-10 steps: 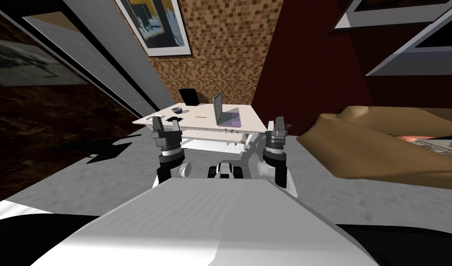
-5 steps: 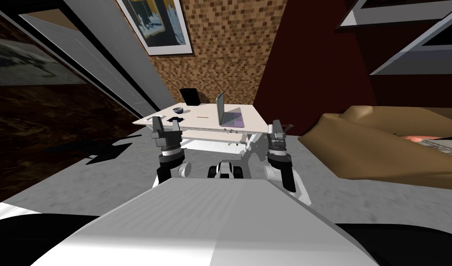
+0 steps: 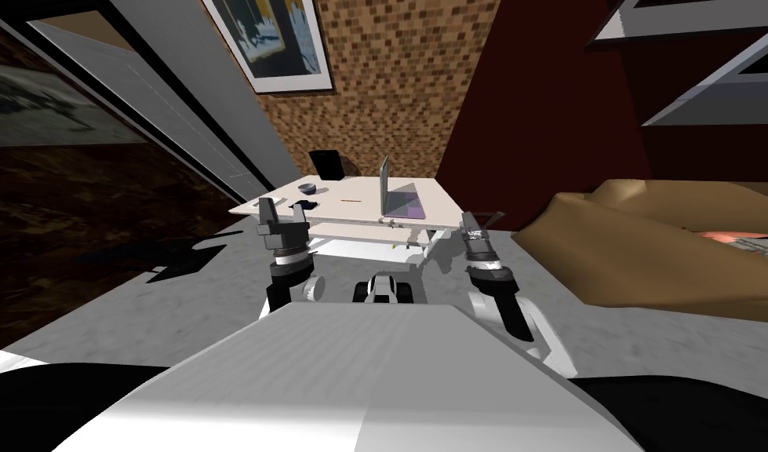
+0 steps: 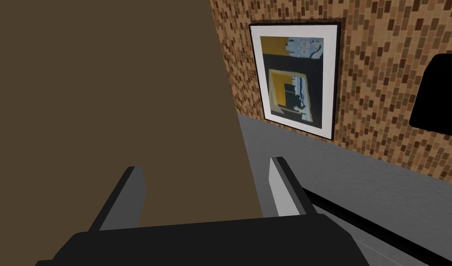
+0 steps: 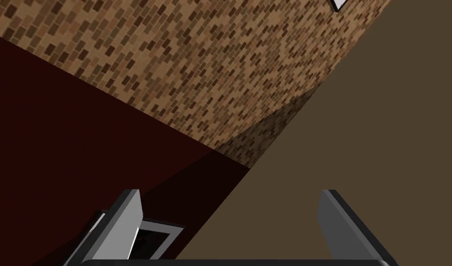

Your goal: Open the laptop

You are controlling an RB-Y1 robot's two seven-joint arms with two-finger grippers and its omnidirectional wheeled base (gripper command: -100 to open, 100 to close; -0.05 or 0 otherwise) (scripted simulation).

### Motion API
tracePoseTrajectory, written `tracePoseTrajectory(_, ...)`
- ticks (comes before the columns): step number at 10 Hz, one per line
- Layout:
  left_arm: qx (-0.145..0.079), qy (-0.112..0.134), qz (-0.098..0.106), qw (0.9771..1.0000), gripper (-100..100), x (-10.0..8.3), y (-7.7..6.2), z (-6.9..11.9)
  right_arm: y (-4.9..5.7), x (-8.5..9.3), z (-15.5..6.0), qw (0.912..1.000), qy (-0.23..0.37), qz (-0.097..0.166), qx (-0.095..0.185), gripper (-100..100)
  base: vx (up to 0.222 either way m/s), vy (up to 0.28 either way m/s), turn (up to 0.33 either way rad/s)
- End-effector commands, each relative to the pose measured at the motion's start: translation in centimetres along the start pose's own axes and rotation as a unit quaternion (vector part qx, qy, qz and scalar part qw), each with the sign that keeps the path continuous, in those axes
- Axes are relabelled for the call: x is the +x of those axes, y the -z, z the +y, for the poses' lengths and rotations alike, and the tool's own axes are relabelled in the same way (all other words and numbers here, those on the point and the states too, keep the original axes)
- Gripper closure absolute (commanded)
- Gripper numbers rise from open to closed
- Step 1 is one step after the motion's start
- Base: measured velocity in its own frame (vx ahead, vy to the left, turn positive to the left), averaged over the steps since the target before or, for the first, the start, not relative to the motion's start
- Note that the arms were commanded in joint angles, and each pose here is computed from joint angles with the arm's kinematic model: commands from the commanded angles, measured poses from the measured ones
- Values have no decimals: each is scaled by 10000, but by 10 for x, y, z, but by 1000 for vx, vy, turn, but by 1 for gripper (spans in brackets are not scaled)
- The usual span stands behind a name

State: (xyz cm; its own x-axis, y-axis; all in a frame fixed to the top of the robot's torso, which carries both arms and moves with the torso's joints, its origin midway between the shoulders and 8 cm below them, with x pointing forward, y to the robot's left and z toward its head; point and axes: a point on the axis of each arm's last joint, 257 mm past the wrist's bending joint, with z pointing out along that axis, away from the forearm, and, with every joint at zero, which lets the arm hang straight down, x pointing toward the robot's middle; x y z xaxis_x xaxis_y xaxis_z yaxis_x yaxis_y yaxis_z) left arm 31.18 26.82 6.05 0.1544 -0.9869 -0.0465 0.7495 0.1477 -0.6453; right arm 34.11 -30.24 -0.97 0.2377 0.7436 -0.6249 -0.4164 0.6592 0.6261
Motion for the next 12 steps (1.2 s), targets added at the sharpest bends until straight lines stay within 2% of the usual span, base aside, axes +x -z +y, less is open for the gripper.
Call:
tracePoseTrajectory(1,0,0,0,10000,0,0,0,0,10,-9,-25,9965,621,368,419,-100,88,152,-7)
tracePoseTrajectory(2,0,-1,0,10000,0,0,0,0,10,-9,-24,9963,642,406,398,-100,58,89,-7)
tracePoseTrajectory(5,0,-1,1,10000,0,0,0,0,23,-23,-48,9835,1391,818,822,-100,51,120,-5)
tracePoseTrajectory(6,0,0,0,10000,0,0,0,0,23,-22,-48,9828,1414,858,823,-100,43,123,-9)
tracePoseTrajectory(9,0,0,0,10000,0,0,0,0,35,-42,-71,9601,2177,1248,1236,-100,72,161,-5)
tracePoseTrajectory(10,0,0,0,10000,0,0,0,0,33,-40,-70,9591,2209,1299,1199,-100,50,117,-10)
tracePoseTrajectory(12,0,-1,1,10000,0,0,0,0,40,-56,-84,9390,2716,1527,1457,-100,35,106,-2)
